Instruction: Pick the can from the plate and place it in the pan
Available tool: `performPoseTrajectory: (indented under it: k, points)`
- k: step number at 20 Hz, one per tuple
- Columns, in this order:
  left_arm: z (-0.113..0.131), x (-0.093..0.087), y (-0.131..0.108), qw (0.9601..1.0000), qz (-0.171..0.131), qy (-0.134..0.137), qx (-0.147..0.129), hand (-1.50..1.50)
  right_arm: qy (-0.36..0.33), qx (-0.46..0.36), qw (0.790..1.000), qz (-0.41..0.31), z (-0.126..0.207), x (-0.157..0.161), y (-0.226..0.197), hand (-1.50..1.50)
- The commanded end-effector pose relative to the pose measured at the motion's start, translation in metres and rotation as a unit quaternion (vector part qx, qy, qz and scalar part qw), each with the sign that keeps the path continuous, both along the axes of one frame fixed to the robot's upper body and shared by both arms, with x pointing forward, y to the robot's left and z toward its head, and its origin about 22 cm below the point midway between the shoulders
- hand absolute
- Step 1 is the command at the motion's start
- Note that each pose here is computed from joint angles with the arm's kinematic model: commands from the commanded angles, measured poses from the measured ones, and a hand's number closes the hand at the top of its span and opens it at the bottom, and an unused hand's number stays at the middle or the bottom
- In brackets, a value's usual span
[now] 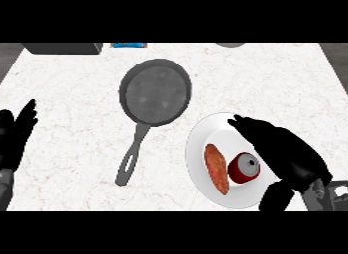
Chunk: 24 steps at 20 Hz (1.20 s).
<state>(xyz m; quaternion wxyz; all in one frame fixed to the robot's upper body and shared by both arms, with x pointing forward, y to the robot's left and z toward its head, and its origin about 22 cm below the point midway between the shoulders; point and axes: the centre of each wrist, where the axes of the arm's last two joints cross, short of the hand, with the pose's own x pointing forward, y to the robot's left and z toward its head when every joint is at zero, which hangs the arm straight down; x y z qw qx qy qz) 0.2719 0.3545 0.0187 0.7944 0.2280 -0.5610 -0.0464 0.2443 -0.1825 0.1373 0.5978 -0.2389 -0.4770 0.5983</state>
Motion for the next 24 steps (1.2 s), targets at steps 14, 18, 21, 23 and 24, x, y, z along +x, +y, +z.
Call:
performPoseTrajectory:
  k: [14, 18, 21, 23, 24]
  points:
    - [-0.003, -0.003, 0.002, 1.0, 0.005, 0.002, -0.005, 0.0, 0.025, -0.071, 0.997, -0.002, -0.061, -0.014, 0.016, -1.5]
    - [-0.006, -0.018, 0.0, 1.0, -0.003, 0.001, -0.002, 0.0, 0.023, -0.074, 0.997, -0.003, -0.054, -0.004, 0.006, -1.5]
    - [0.002, -0.01, 0.006, 1.0, 0.002, -0.003, 0.008, 0.0, 0.013, -0.06, 0.998, -0.003, -0.064, 0.004, -0.002, -1.5]
    - [-0.006, -0.009, -0.008, 1.0, 0.008, 0.0, -0.002, 0.0, 0.015, -0.067, 0.998, -0.003, -0.079, 0.006, 0.02, -1.5]
    - [-0.016, -0.018, -0.012, 1.0, 0.004, 0.001, -0.001, 0.0, 0.018, -0.063, 0.998, -0.005, -0.079, 0.012, 0.013, -1.5]
